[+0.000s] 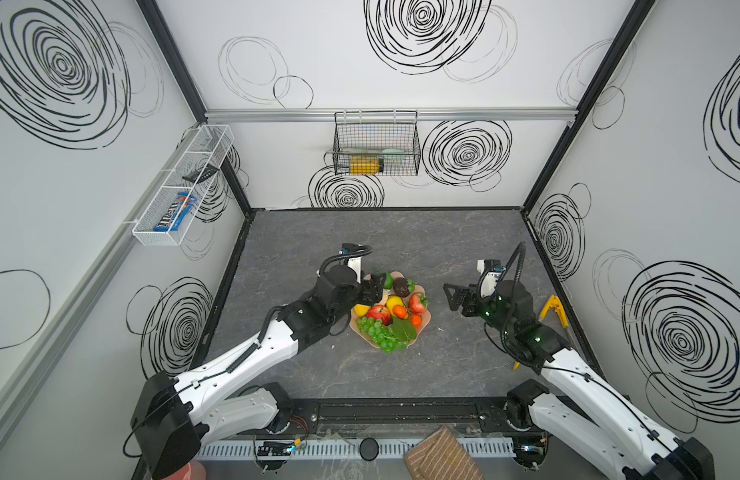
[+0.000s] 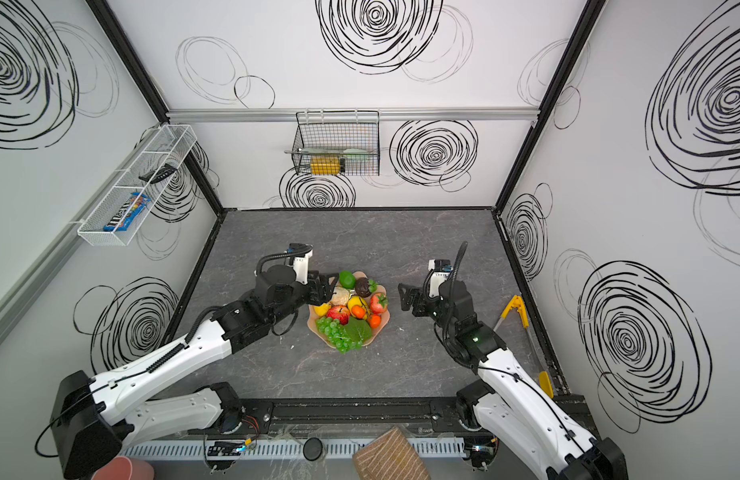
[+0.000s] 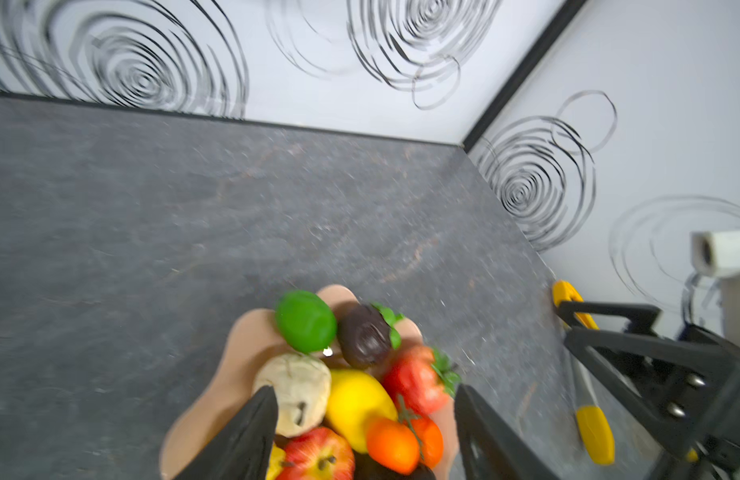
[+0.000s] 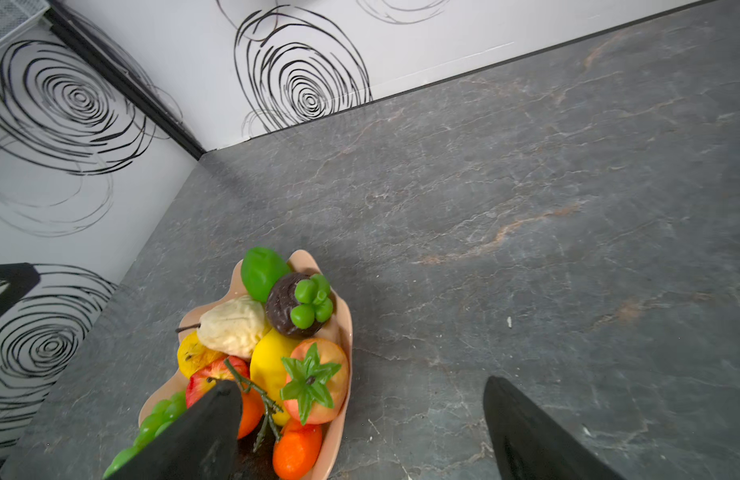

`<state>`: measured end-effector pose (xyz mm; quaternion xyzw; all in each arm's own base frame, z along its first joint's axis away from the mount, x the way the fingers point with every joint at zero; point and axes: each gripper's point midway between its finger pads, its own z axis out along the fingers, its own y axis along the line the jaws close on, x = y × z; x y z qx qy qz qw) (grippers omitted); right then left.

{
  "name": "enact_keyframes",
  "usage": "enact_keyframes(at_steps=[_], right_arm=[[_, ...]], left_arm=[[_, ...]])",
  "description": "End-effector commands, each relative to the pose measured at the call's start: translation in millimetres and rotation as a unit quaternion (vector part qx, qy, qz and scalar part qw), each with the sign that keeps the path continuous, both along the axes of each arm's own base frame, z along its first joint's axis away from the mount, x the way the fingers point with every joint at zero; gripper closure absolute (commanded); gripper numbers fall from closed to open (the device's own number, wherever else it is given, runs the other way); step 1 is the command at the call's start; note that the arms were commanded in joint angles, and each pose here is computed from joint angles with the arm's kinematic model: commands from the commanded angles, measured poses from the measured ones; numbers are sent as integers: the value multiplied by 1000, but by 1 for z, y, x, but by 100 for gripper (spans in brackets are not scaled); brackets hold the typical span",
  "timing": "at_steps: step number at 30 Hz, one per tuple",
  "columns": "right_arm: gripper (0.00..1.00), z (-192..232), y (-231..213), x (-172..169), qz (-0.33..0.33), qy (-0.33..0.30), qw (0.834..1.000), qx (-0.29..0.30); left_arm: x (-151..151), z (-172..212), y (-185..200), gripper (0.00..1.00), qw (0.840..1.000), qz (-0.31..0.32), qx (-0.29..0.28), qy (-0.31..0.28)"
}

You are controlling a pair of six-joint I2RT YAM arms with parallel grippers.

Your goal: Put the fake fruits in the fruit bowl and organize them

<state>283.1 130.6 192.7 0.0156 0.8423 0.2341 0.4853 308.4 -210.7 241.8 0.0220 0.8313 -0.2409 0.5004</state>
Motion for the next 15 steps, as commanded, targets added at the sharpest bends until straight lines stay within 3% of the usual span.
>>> enact_keyframes(at_steps=[1,3,4,10,12,15], right_arm=[[2,4,-20,13,-45,5,999,-14],[1,0,-28,20,-64,8,998,-14],[0,-3,-33,24,-77,7,997,-16],[3,-9,-63,48,-134,-25,990,-39],[3,-10,-71,58,-140,-41,987,-72],[3,-13,-84,67,-162,-49,980,-107]], left_arm=[[24,10,53,26,993,106,6,-56],[34,3,88,18,984,166,7,-63],[37,-2,106,3,978,200,10,-63],[40,-28,194,4,934,342,52,-83],[36,-35,225,4,910,399,77,-83],[40,-46,250,4,898,414,118,-96]])
